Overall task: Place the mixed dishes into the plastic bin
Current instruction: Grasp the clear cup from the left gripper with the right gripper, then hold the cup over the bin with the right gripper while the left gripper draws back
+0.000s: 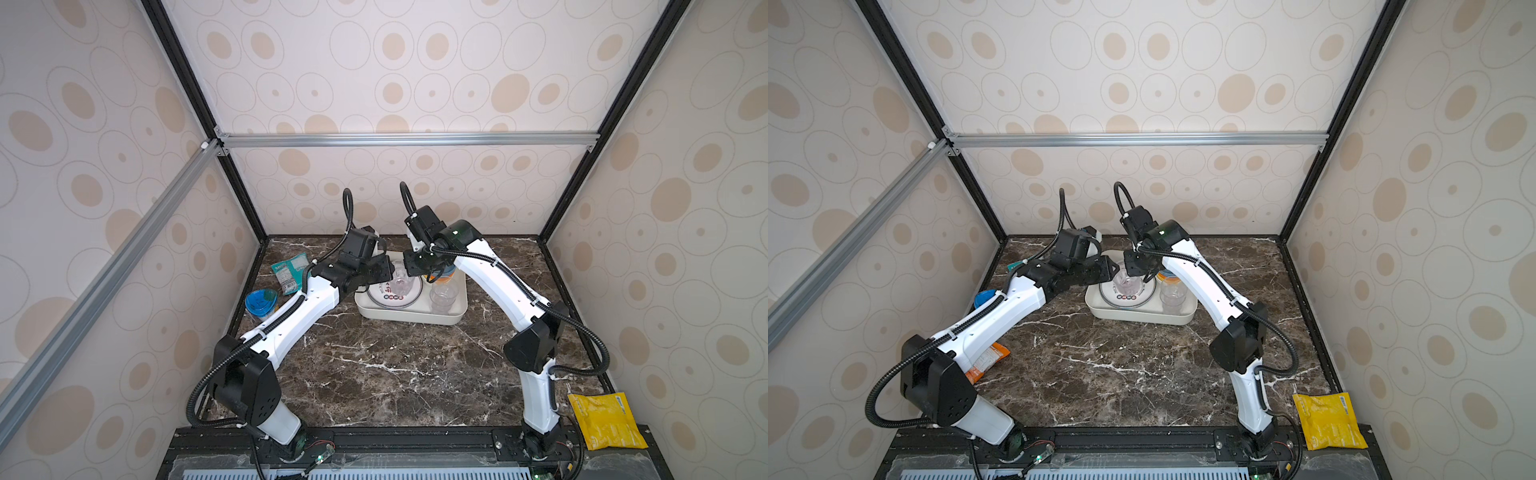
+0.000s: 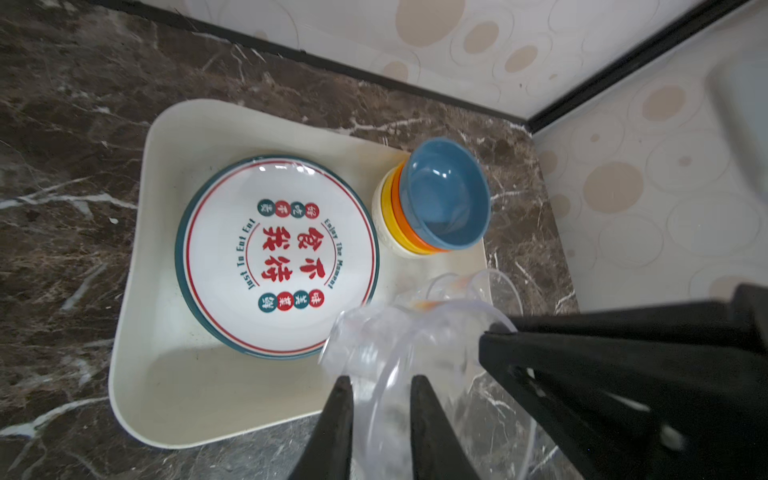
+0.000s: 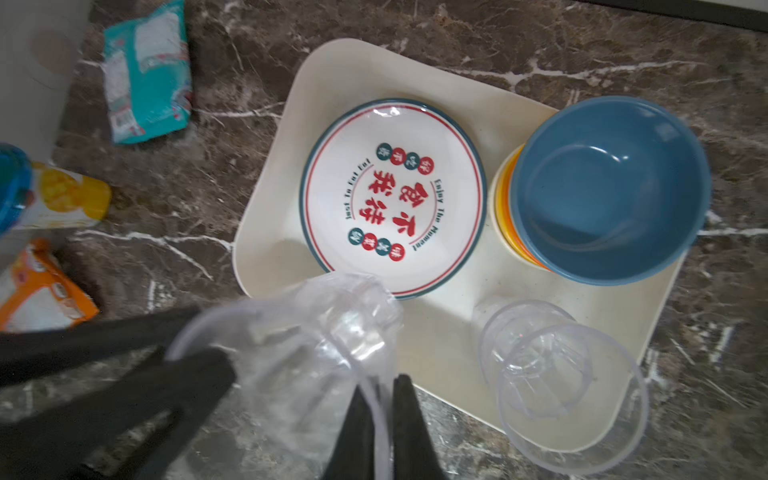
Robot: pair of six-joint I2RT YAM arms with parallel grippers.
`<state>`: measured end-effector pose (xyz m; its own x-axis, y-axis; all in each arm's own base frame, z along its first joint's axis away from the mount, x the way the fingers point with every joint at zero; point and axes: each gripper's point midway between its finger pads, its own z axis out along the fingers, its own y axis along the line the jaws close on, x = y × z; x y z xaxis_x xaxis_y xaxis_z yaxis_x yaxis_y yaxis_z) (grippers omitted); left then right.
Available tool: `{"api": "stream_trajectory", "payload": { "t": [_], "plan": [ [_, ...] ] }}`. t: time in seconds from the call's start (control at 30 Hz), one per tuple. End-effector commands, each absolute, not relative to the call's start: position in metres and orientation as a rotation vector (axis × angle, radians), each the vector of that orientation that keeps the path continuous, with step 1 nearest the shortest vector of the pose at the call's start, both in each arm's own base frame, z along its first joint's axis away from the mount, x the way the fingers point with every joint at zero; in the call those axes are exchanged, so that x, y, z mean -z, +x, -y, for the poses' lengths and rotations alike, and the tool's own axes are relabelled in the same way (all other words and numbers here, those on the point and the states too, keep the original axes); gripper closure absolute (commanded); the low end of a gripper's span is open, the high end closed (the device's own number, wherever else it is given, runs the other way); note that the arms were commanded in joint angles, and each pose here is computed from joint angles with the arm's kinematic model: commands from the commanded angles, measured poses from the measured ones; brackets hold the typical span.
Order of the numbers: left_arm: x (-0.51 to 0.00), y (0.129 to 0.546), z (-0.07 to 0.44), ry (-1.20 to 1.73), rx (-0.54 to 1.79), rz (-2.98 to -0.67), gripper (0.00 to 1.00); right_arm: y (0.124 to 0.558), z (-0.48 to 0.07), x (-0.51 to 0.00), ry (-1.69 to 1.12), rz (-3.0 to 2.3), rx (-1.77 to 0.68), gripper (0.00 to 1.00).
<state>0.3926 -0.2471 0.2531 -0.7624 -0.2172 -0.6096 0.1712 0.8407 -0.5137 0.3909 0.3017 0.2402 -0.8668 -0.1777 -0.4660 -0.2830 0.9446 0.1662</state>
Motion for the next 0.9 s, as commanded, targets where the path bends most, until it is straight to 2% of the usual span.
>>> {"api": "stream_trajectory", "payload": {
  "t": [0.0,0.13,0.23,0.4,0.53,0.87],
  "plan": [
    [-0.286,0.39,0.257,-0.027,0.828,-2.248,0.69,0.39,-0.307,-0.242,-0.326,-2.629,-0.341,1.0],
    [-0.289,0.388,0.258,-0.033,0.85,-2.236,0.72,0.39,-0.302,-0.241,-0.312,-2.626,-0.323,1.0],
    [-0.289,0.386,0.255,-0.041,0.848,-2.239,0.63,0.391,-0.299,-0.24,-0.3,-2.617,-0.312,1.0],
    [-0.293,0.383,0.247,-0.059,0.826,-2.219,0.57,0.39,-0.288,-0.246,-0.289,-2.605,-0.286,1.0],
    [-0.302,0.38,0.241,-0.077,0.83,-2.176,0.48,0.388,-0.27,-0.254,-0.271,-2.602,-0.258,1.0],
    [-0.295,0.376,0.238,-0.083,0.855,-2.167,0.42,0.376,-0.202,-0.278,-0.17,-2.573,-0.162,1.0]
  ]
}}
